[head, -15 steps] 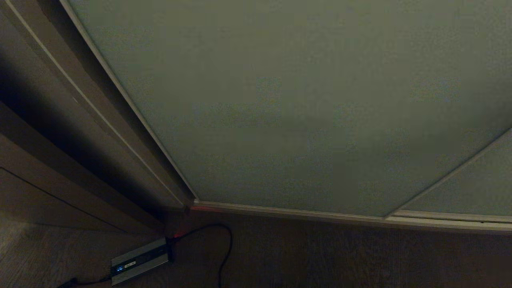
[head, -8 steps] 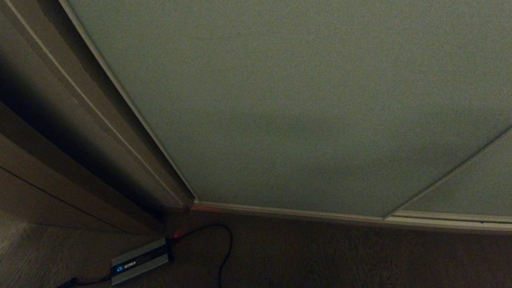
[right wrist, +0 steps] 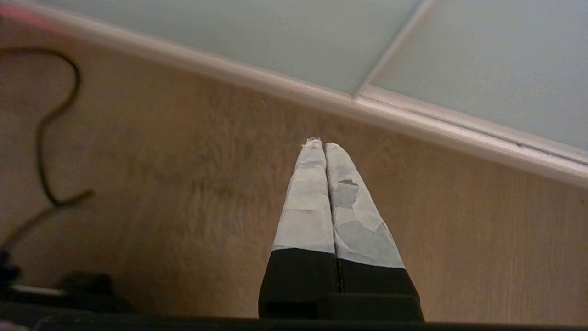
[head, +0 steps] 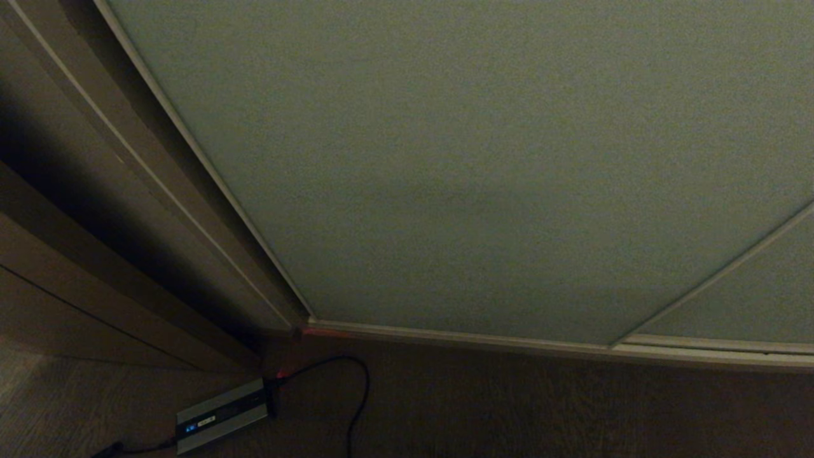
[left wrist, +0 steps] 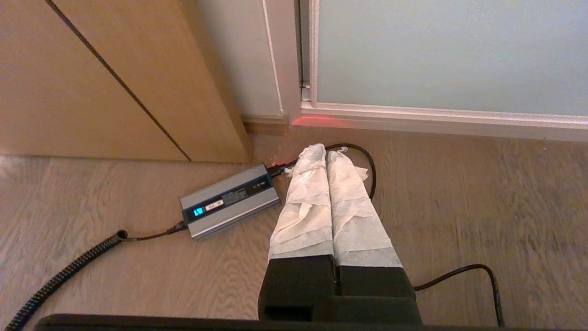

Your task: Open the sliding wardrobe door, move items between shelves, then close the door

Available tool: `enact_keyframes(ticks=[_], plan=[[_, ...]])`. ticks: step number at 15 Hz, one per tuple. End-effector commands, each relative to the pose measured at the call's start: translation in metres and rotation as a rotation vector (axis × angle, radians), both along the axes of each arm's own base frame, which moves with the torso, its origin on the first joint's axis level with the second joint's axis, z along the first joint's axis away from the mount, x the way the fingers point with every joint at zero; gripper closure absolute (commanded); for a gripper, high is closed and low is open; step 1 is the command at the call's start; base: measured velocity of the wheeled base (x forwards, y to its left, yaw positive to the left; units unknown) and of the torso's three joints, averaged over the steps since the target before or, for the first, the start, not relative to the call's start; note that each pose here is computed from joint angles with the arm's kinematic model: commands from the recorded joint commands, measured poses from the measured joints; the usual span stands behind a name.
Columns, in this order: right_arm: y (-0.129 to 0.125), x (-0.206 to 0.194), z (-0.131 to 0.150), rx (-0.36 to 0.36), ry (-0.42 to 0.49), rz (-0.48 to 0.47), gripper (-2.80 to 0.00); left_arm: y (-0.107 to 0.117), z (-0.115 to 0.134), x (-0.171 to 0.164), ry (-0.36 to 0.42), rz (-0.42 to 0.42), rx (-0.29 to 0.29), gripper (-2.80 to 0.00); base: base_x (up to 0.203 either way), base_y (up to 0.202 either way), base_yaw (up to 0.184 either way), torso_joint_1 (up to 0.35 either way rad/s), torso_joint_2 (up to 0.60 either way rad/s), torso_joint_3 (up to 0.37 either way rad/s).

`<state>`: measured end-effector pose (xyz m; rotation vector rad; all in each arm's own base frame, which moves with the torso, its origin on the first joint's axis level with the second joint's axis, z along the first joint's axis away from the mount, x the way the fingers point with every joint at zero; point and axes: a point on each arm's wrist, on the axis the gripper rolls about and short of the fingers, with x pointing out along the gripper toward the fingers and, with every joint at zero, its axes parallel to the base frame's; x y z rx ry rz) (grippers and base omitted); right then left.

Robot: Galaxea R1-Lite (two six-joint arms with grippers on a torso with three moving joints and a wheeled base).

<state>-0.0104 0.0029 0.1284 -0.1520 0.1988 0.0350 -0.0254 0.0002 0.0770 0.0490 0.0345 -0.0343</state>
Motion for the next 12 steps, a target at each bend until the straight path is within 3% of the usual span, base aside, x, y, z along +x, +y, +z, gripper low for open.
enact_keyframes(ticks=[1, 4, 12], plan=[[-0.001, -0.020, -0.042, -0.001, -0.105, 0.013, 0.00, 0.000, 0.000, 0.000, 0.001, 0.000, 0.000, 0.00, 0.000, 0.000, 0.000, 0.000, 0.00, 0.000], [-0.002, -0.012, -0.053, 0.081, -0.197, -0.006, 0.00, 0.000, 0.000, 0.000, 0.001, 0.000, 0.000, 0.00, 0.000, 0.000, 0.000, 0.000, 0.00, 0.000], [-0.002, -0.012, -0.054, 0.079, -0.193, -0.008, 0.00, 0.000, 0.000, 0.000, 0.001, 0.000, 0.000, 0.00, 0.000, 0.000, 0.000, 0.000, 0.00, 0.000]])
